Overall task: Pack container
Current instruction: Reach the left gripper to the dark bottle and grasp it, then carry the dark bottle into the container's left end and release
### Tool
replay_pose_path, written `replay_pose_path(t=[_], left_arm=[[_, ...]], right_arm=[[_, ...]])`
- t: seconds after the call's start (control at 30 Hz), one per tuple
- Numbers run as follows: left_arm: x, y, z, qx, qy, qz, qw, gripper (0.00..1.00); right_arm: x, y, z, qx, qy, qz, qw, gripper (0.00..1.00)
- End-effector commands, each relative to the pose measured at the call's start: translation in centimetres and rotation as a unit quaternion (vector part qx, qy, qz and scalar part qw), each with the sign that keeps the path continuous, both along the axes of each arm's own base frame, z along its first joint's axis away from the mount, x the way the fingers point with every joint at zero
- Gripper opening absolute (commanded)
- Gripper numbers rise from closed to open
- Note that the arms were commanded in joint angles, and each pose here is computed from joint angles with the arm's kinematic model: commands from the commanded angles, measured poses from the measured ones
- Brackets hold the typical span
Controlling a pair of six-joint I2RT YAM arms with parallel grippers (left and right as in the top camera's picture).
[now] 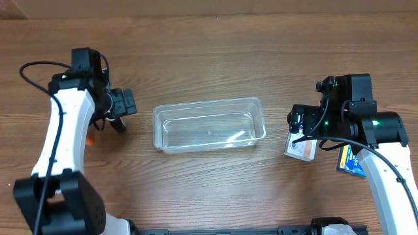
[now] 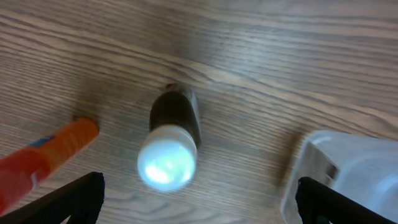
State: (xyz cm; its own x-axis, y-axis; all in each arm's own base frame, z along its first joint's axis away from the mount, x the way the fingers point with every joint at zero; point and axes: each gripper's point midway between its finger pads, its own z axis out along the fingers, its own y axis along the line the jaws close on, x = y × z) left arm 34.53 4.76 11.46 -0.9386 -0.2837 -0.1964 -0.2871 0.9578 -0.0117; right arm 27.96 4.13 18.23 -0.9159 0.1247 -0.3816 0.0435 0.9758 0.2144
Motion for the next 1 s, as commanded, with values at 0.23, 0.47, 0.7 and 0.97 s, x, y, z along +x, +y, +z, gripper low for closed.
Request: replay_pose_path(t=[0.23, 0.47, 0.7, 0.97], left_arm=[[0.8, 1.8, -3.7, 0.036, 0.045, 0.02, 0.998, 0.96], [1.0, 1.8, -3.7, 0.036, 0.042, 0.02, 0.998, 0.45], [0.9, 1.8, -3.7, 0.036, 0.044, 0.02, 0.998, 0.25], [1.6, 0.5, 1.0, 0.019, 0.012, 0.029, 0.999, 0.04]], right_arm=[[0.4, 0.0, 1.3, -0.005, -0.021, 0.006, 1.0, 1.0], [0.4, 0.0, 1.3, -0.005, -0.021, 0.006, 1.0, 1.0], [0.4, 0.1, 1.4, -0.004, -0.021, 0.005, 1.0, 1.0], [0.4, 0.1, 1.3, -0.004, -0.021, 0.005, 1.0, 1.0]])
